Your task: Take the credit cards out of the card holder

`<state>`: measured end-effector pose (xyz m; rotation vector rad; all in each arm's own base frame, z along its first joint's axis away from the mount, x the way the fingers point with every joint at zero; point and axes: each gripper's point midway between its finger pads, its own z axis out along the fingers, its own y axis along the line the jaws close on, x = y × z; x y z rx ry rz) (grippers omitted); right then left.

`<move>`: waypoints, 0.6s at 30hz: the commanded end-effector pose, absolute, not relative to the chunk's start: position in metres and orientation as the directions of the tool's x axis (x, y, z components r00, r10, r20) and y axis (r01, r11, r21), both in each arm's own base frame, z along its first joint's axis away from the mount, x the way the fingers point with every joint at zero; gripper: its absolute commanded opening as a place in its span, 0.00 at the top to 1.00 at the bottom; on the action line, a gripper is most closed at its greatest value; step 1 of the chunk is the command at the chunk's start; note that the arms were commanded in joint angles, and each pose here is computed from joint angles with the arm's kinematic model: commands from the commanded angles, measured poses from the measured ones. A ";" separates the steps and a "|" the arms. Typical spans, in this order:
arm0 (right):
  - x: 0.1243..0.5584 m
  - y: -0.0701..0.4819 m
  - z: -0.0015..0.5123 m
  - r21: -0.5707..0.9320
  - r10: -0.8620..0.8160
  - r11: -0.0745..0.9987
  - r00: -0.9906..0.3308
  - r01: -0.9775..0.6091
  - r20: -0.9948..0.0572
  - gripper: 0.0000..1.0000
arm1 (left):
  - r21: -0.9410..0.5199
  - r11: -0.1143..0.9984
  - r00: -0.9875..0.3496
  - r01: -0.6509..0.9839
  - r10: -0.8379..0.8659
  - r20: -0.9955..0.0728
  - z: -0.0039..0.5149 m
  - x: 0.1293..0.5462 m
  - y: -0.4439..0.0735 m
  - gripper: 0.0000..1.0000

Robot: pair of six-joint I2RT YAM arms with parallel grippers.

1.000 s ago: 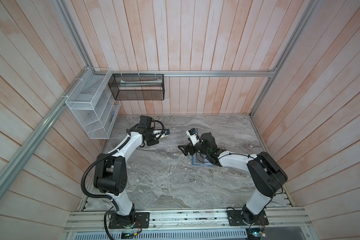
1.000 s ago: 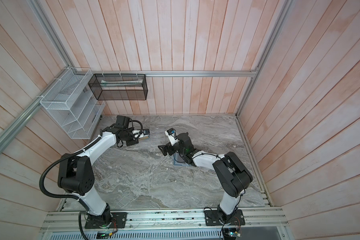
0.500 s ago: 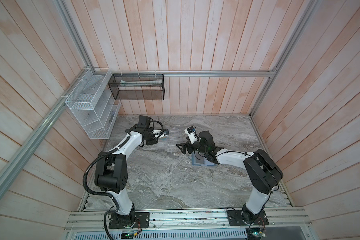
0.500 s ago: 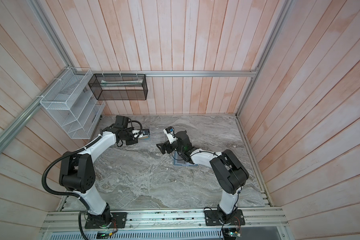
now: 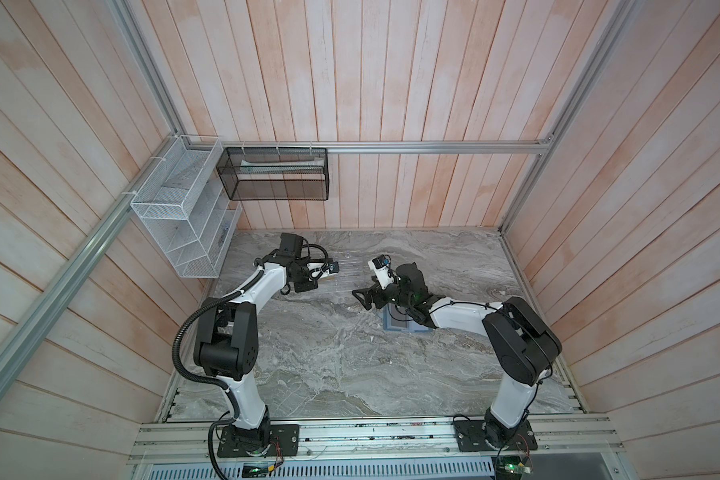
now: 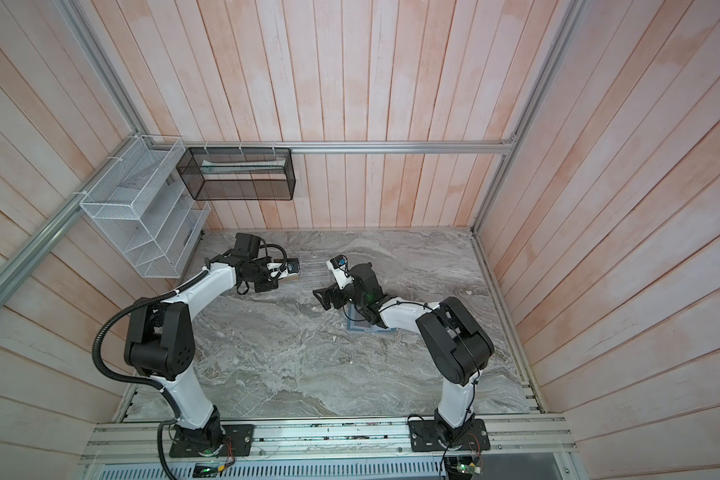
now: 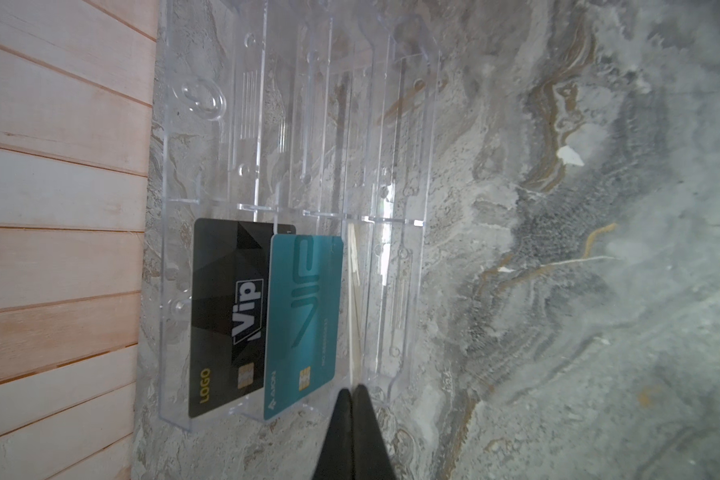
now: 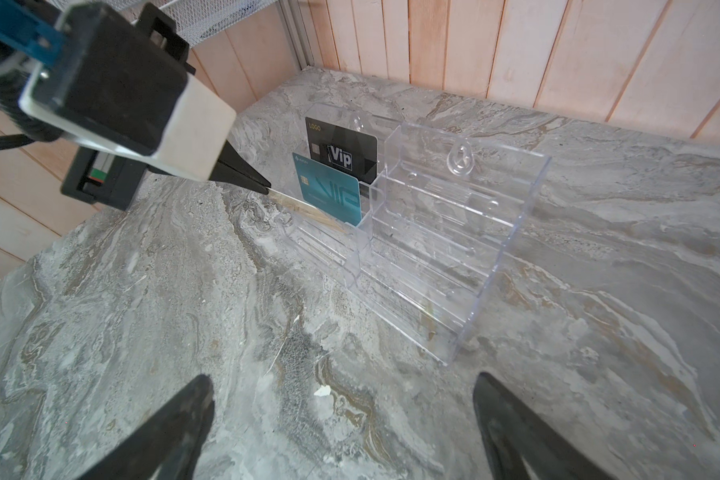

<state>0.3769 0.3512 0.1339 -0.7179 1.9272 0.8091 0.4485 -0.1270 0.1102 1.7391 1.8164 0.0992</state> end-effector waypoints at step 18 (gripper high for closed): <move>0.377 0.357 0.130 0.261 -0.154 0.610 -0.435 -0.748 -0.887 0.02 | 0.414 0.091 0.078 0.906 0.925 -0.372 0.081 0.446 -0.126 1.00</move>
